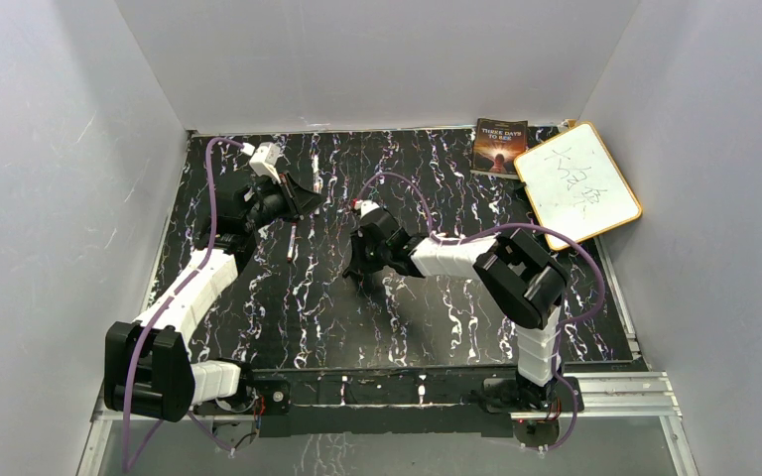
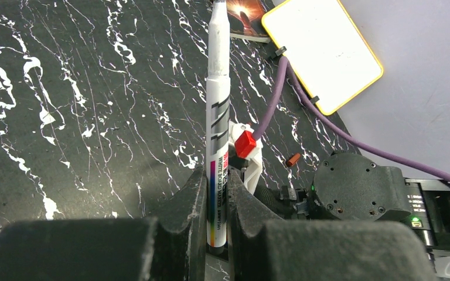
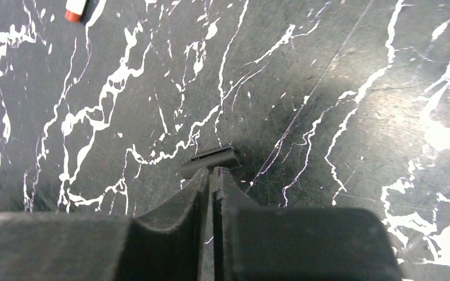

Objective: Insert the pens into the pen caps

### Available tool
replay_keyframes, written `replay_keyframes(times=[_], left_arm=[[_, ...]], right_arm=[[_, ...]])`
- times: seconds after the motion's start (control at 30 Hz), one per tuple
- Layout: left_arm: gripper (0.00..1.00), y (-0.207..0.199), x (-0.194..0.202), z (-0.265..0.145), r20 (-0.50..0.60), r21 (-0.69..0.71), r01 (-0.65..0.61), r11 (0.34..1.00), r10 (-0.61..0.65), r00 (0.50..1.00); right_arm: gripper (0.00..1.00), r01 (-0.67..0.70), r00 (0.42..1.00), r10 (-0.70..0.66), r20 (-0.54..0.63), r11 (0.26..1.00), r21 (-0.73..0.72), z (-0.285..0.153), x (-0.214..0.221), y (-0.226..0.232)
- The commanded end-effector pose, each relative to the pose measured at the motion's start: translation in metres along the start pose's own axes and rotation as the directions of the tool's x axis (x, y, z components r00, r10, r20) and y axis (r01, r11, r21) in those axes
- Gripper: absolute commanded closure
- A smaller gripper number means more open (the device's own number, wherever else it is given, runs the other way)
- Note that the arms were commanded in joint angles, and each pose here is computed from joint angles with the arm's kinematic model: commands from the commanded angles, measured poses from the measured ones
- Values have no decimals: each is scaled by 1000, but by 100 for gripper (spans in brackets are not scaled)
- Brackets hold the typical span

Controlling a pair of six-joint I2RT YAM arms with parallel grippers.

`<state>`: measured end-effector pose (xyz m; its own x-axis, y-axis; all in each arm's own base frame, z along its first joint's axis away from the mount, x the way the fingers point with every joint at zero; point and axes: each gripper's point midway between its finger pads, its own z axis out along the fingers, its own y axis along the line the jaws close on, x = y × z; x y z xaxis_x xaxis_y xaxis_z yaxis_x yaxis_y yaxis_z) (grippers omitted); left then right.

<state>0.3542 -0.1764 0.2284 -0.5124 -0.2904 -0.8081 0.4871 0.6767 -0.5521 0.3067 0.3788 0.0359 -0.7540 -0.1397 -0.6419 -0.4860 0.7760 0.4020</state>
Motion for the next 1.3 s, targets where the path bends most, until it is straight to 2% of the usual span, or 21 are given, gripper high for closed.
replay_keyframes(times=[0.0, 0.1, 0.27, 0.4, 0.47, 0.53, 0.83, 1.13, 1.27], left_arm=[[100, -14, -9, -8, 31, 44, -40, 998, 39, 999], [100, -15, -9, -9, 32, 47, -42, 998, 40, 999], [100, -16, -10, -9, 37, 47, -46, 998, 44, 998], [100, -17, -11, -10, 39, 49, -49, 998, 47, 998], [100, -18, -11, -10, 41, 49, -50, 998, 48, 998], [100, -19, -11, -10, 41, 49, -51, 997, 49, 998], [100, -24, -11, -10, 41, 58, -61, 996, 58, 997], [100, -24, -10, -10, 37, 54, -68, 996, 66, 997], [100, -23, -10, -10, 35, 49, -70, 996, 68, 997]], right_arm=[[90, 3, 997, -8, 82, 998, 59, -13, -45, 9], [75, 20, 998, -27, 59, 993, 118, -13, -45, 9], [58, 47, 998, -57, 41, 973, 227, -14, -43, 10], [48, 25, 999, -39, 35, 942, 336, -15, -36, 4], [36, 7, 998, -29, 52, 927, 376, -16, -32, 5], [32, -23, 997, -7, 71, 914, 405, -17, -28, 5], [52, -97, 995, 76, 65, 896, 434, -5, -6, -2], [48, -80, 996, 54, 74, 903, 422, 4, -19, 5], [53, -70, 997, 50, 60, 900, 430, 10, -15, 3]])
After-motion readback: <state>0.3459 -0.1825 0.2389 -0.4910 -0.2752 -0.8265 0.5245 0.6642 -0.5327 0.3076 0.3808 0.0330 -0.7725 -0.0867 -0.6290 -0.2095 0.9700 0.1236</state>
